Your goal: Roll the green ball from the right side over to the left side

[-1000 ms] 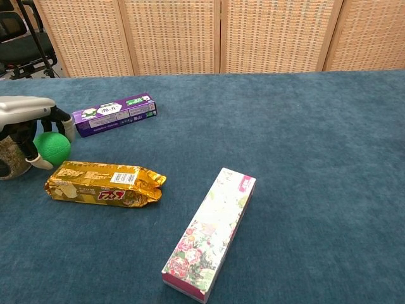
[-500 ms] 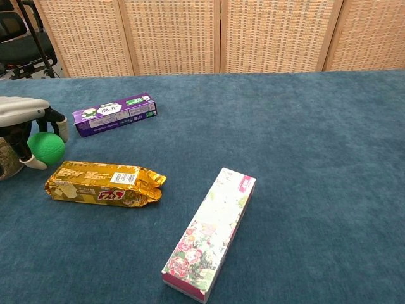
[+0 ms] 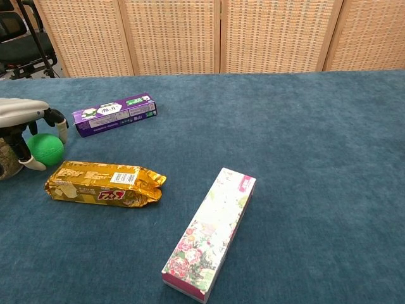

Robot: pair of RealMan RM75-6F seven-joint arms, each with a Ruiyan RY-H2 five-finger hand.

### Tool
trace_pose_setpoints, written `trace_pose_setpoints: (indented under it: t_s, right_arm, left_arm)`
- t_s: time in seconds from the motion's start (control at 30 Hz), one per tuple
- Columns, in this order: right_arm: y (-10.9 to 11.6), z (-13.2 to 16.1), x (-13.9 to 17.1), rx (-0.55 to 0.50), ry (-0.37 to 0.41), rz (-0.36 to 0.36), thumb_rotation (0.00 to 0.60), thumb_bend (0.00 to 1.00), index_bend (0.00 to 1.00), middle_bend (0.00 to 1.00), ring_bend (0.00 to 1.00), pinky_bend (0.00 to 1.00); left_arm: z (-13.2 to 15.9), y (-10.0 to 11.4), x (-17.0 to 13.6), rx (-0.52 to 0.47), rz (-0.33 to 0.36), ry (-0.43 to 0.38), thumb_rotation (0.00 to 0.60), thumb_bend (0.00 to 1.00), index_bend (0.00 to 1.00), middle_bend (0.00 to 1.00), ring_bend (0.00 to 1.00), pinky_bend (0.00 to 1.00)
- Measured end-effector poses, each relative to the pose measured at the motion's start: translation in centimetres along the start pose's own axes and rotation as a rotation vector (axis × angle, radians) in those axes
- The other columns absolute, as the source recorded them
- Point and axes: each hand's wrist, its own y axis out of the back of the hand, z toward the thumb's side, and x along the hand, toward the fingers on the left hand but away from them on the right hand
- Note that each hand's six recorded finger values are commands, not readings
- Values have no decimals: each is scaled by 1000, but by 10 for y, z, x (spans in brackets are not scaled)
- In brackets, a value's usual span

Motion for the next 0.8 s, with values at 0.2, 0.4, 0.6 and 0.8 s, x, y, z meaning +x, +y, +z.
trace_pose_setpoints:
  t_s: [0.2,0.4,0.6,0.8]
  right_arm:
    - [0,0,0,-1,-5,-3,600,0,0,0,0,0]
    - [1,0,0,-2,-6,-4,600,0,0,0,0,0]
    - [2,0,0,-3,-4,-6,600,0,0,0,0,0]
    - [2,0,1,-4,-3,-6,600,0,0,0,0,0]
  left_arm:
    - [-3,2,-2,-10,-16,-2,600,178,221,1,0,203]
    - [-5,6,-4,-32,-34,1,600,156,134,0,0,186]
    - [-10,16,-10,-67,-30,-9,600,155,99,0,0,185]
    - [-14,27,-15,-103,-7,-16,600,153,61,0,0,185]
